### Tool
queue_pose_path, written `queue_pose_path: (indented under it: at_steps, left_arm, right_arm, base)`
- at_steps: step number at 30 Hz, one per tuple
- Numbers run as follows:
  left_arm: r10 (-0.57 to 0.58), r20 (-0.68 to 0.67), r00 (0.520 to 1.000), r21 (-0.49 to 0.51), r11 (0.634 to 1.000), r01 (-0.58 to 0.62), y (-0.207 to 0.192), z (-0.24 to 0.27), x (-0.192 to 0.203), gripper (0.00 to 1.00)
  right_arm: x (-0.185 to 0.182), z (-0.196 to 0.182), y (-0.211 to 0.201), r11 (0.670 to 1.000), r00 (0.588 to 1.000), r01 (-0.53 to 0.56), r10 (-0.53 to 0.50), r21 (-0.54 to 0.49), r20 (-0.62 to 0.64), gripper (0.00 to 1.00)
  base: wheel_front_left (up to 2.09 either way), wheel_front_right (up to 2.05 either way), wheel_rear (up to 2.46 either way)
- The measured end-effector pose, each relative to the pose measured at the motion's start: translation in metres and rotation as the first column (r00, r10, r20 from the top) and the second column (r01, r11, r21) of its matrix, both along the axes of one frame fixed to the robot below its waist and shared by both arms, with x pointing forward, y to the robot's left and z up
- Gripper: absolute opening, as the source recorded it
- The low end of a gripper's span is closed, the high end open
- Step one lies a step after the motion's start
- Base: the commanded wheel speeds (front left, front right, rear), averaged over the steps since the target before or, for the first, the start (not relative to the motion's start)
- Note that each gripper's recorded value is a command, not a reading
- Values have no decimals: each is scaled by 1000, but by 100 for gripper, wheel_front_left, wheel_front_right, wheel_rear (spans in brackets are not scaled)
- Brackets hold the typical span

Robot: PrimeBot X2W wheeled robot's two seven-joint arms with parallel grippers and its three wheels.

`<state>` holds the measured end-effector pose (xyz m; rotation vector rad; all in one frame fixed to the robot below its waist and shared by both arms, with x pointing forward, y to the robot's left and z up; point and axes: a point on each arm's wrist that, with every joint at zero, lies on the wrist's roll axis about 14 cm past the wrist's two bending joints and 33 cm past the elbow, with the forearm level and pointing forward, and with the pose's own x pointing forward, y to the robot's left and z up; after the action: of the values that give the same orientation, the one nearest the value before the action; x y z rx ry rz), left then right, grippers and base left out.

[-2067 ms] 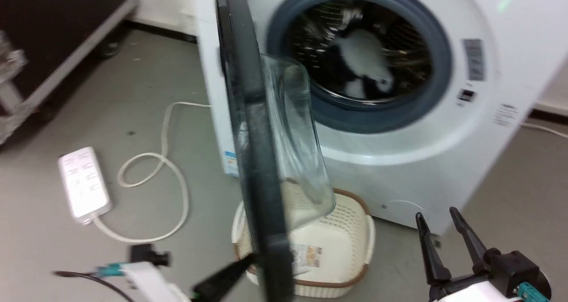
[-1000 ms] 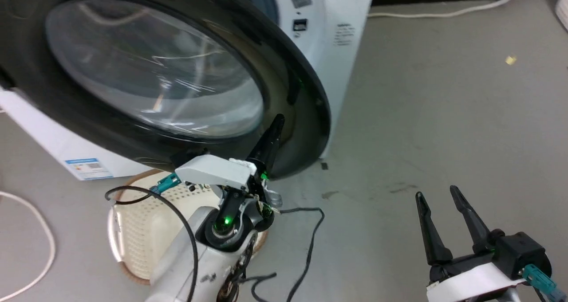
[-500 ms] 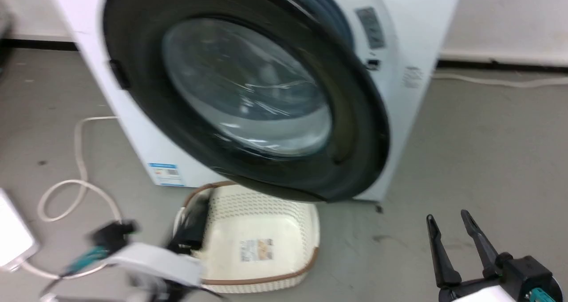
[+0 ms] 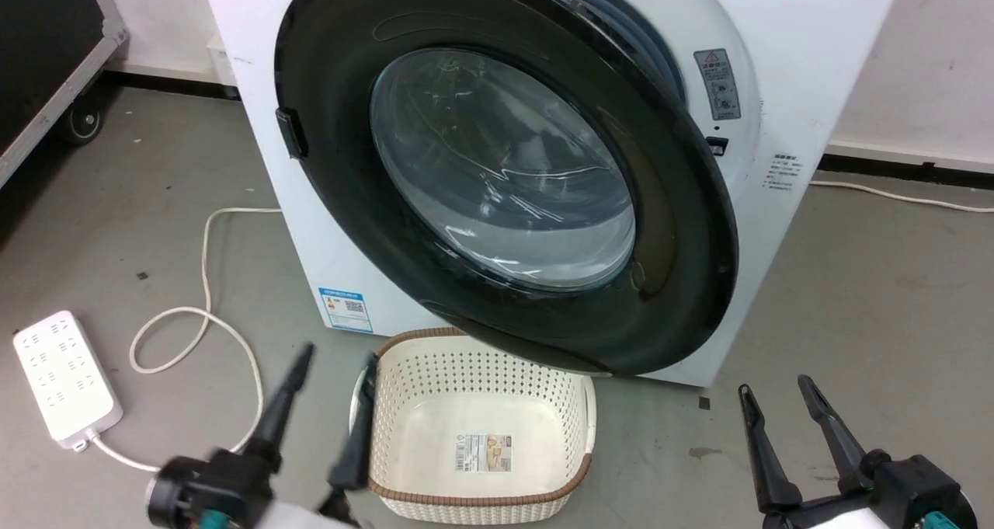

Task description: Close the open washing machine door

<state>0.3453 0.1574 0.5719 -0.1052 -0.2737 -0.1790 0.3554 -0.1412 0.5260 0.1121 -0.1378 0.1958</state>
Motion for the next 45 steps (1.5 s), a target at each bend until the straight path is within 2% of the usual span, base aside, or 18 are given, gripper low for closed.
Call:
queue_pose_path:
  at_steps: [5, 6, 7, 8, 15, 21, 25, 32, 39, 45]
  left_arm:
    - [-19, -51, 999, 101, 995, 24, -13, -21, -4, 100]
    - [-22, -54, 998, 109, 994, 27, -15, -23, -4, 100]
    - [-24, -57, 998, 112, 993, 30, -16, -24, -3, 100]
    - [-27, -61, 998, 119, 992, 34, -18, -26, -3, 100]
    - [-40, -98, 994, 156, 986, 55, -24, -39, 5, 100]
    - [-29, -157, 987, 144, 988, 52, -27, -58, 18, 100]
    - [-2, -201, 980, 151, 988, 32, -21, -74, 26, 100]
    - [53, -236, 970, 155, 988, -16, -7, -86, 36, 100]
    - [95, -250, 963, 155, 986, -57, 3, -91, 42, 100]
    - [111, -272, 956, 159, 985, -69, 6, -99, 43, 100]
  right_arm:
    - [-3, -4, 1, 1000, 1000, 0, 0, 5, -13, 100]
    - [-3, -5, 2, 1000, 1000, -4, 4, 7, -17, 91]
    - [-4, -6, 4, 1000, 1000, -8, 8, 8, -19, 39]
    - [-4, -6, 7, 1000, 1000, -17, 17, 8, -21, 0]
    - [10, -7, 40, 984, 985, -170, 169, -49, -21, 0]
    - [54, 8, 61, 948, 954, -300, 301, -103, -9, 0]
    - [89, 7, 62, 929, 940, -342, 340, -142, -38, 0]
    - [144, -2, 52, 928, 938, -345, 334, -140, -95, 0]
    - [198, -7, 27, 959, 960, -261, 246, -111, -131, 0]
    - [230, -7, 8, 980, 974, -181, 167, -82, -152, 0]
  base:
    - [0, 0, 0]
    - [0, 0, 0]
    - [0, 0, 0]
    - [0, 0, 0]
    - [0, 0, 0]
    - [0, 0, 0]
    - [0, 0, 0]
    - [0, 0, 0]
    - [0, 0, 0]
    - [0, 0, 0]
